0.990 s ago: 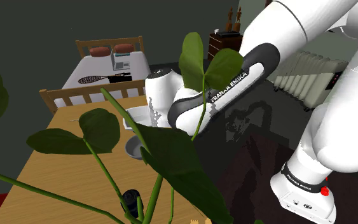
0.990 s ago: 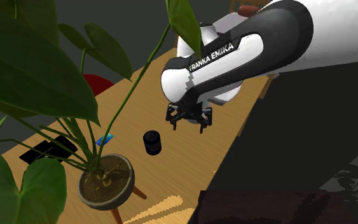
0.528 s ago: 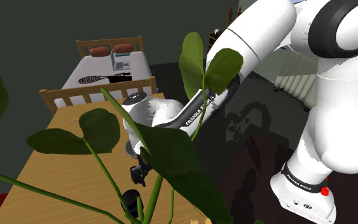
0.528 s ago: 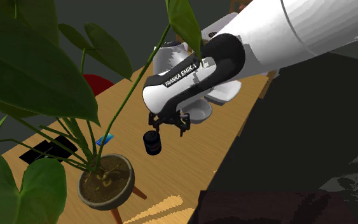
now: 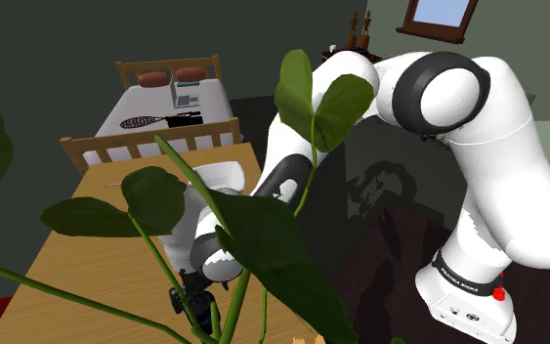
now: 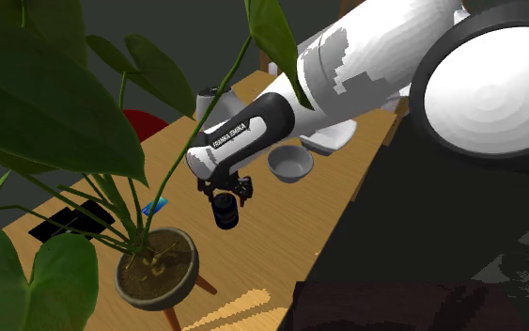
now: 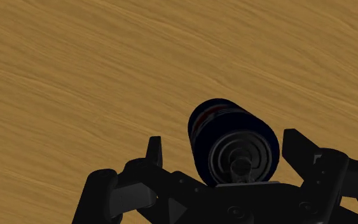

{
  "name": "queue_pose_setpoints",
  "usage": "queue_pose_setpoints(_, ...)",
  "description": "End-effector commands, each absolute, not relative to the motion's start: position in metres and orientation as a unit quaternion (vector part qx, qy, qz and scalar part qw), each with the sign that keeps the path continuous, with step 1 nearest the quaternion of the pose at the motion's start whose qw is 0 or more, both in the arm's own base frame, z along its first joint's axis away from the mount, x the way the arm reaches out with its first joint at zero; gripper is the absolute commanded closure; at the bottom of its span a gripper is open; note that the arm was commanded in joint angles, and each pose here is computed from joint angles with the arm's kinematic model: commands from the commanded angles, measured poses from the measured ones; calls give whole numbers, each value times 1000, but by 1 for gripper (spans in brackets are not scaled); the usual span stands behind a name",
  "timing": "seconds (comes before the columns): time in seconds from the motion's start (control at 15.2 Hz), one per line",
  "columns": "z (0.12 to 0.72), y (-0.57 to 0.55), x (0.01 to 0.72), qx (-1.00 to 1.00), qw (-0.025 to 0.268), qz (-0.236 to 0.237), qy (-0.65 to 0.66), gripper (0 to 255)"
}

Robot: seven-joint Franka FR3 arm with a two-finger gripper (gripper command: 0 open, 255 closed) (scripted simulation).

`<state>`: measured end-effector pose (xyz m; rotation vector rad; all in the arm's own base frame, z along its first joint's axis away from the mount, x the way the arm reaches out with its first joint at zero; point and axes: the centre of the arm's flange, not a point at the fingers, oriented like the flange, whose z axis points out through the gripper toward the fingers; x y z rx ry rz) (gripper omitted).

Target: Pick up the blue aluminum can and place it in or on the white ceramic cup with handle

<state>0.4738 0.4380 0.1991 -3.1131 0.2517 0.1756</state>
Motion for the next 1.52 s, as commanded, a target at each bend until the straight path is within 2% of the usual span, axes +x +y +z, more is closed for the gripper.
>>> queue_pose_setpoints(0.0, 181, 460, 480, -995, 6, 57, 83, 0)
queue_pose_setpoints(0.53, 141, 461, 475, -995, 6, 57, 83, 0)
queue_pose_setpoints(1.06, 141, 461, 475, -995, 6, 57, 83, 0)
queue_pose_setpoints(1.12, 141, 461, 475, -995, 6, 57, 83, 255)
queue_pose_setpoints(1.45, 141, 460, 476, -995, 6, 57, 83, 255)
